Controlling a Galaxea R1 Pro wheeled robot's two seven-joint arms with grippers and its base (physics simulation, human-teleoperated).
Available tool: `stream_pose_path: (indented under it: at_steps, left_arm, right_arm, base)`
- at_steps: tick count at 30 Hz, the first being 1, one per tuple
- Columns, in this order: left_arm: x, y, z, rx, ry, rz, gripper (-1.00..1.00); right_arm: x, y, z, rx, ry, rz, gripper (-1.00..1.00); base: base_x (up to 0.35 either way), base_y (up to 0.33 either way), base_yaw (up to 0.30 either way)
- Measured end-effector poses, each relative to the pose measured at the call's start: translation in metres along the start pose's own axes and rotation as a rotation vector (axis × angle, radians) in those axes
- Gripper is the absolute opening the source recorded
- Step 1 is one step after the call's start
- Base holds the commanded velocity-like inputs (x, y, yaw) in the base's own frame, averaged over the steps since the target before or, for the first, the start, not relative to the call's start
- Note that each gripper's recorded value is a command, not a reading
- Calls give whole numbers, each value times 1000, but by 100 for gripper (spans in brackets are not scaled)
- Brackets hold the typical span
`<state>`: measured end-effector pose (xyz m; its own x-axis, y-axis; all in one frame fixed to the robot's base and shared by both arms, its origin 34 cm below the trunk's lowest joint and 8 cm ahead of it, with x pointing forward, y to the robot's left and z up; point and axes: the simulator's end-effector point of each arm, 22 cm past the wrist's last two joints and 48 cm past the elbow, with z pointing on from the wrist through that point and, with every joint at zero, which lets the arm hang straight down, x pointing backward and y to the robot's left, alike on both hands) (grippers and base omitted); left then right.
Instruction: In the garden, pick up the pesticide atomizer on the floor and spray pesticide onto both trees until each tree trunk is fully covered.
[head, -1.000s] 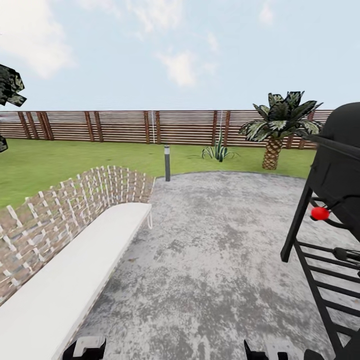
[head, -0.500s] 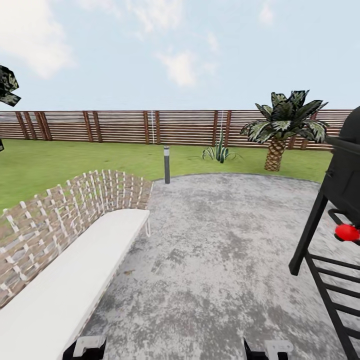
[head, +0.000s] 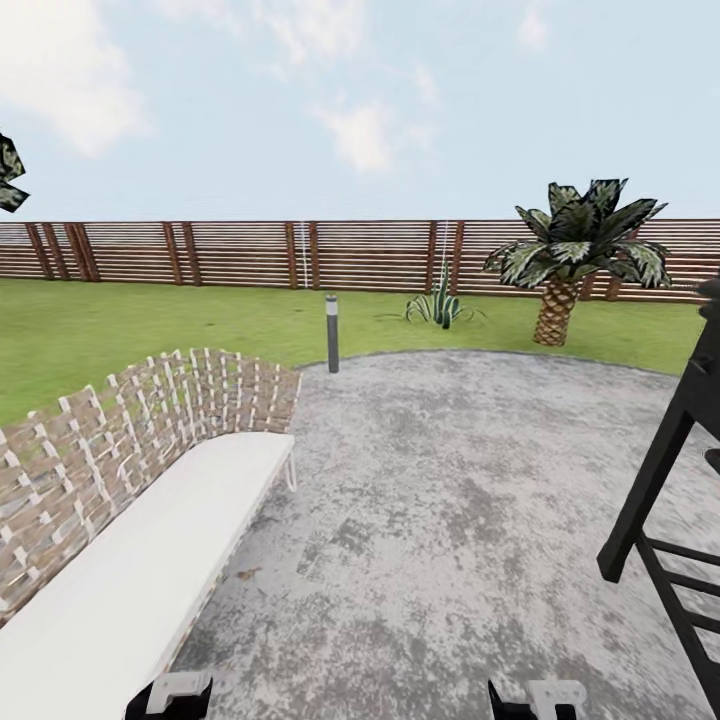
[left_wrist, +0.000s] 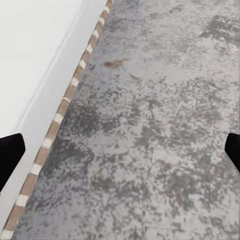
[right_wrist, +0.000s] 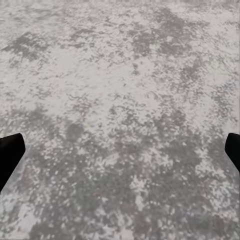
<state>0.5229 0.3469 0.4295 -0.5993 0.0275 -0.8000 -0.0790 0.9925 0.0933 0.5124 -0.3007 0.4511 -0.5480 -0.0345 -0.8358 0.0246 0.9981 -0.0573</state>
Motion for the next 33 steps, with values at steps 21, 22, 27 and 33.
stream_pose_path:
  at_steps: [21,22,27,33]
  left_arm:
    - [0,0,0,0,0,0,100]
    - [0,0,0,0,0,0,100]
    - [0,0,0,0,0,0,100]
    - [0,0,0,0,0,0,100]
  right_arm:
    - [0,0,0,0,0,0,100]
    - [0,0,0,0,0,0,100]
    - [0,0,0,0,0,0,100]
    - [-1,0,0,0,-1,0,100]
  base:
    - [340,0,-267]
    - [340,0,-268]
    - [340,0,-108]
    - [340,0,-7]
